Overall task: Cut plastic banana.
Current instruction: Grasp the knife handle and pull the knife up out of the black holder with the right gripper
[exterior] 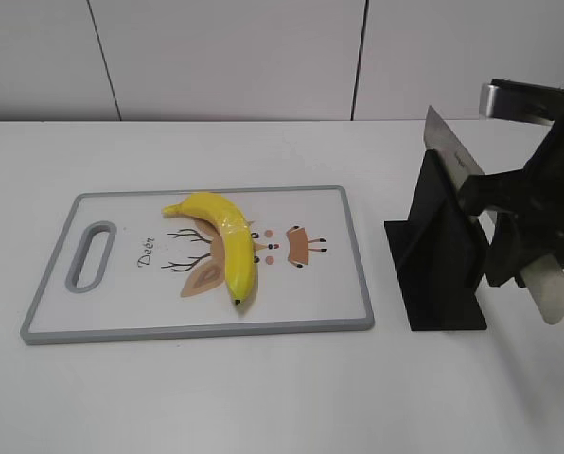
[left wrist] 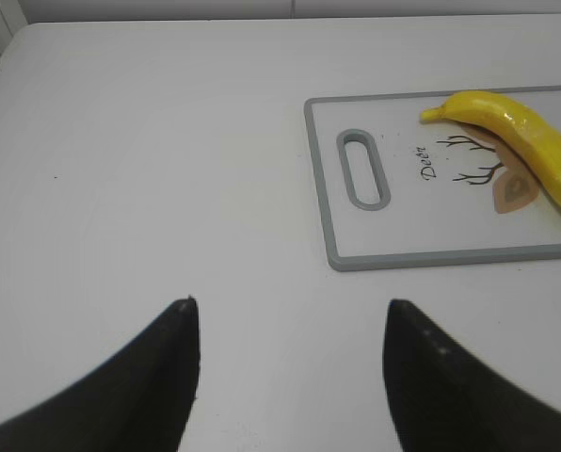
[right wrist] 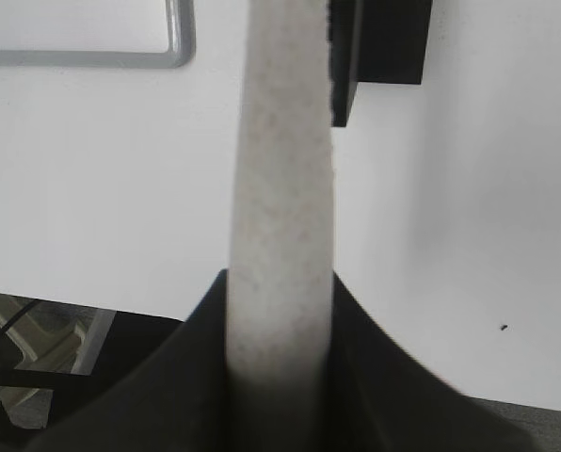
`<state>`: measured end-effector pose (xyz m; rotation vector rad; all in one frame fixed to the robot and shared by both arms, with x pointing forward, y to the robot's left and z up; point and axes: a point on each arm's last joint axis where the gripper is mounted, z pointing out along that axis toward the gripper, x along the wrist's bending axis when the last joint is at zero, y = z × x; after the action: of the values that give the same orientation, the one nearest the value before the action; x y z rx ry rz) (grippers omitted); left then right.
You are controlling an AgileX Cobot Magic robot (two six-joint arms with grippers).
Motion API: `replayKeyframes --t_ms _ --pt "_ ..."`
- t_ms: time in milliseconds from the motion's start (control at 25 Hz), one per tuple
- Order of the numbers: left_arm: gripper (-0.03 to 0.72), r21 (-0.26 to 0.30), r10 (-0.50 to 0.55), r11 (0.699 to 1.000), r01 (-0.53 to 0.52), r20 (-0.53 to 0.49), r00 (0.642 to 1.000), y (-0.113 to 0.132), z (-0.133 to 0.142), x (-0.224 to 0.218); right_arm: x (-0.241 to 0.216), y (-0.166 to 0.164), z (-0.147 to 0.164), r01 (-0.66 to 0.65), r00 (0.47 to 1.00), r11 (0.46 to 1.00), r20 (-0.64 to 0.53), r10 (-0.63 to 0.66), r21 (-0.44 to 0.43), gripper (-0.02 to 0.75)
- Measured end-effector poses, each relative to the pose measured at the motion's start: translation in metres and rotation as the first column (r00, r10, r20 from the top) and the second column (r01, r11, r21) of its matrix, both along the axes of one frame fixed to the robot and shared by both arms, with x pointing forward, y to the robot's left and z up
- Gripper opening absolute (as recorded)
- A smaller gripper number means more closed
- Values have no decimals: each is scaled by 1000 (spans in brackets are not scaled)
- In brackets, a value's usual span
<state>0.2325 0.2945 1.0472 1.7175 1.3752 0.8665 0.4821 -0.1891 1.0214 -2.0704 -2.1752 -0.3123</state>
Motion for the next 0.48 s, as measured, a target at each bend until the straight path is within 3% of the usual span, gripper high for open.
replayKeyframes --t_ms 480 --pt "580 1 0 1000 0 0 1000 0 0 0 11 -4 45 -16 997 997 74 21 -70 168"
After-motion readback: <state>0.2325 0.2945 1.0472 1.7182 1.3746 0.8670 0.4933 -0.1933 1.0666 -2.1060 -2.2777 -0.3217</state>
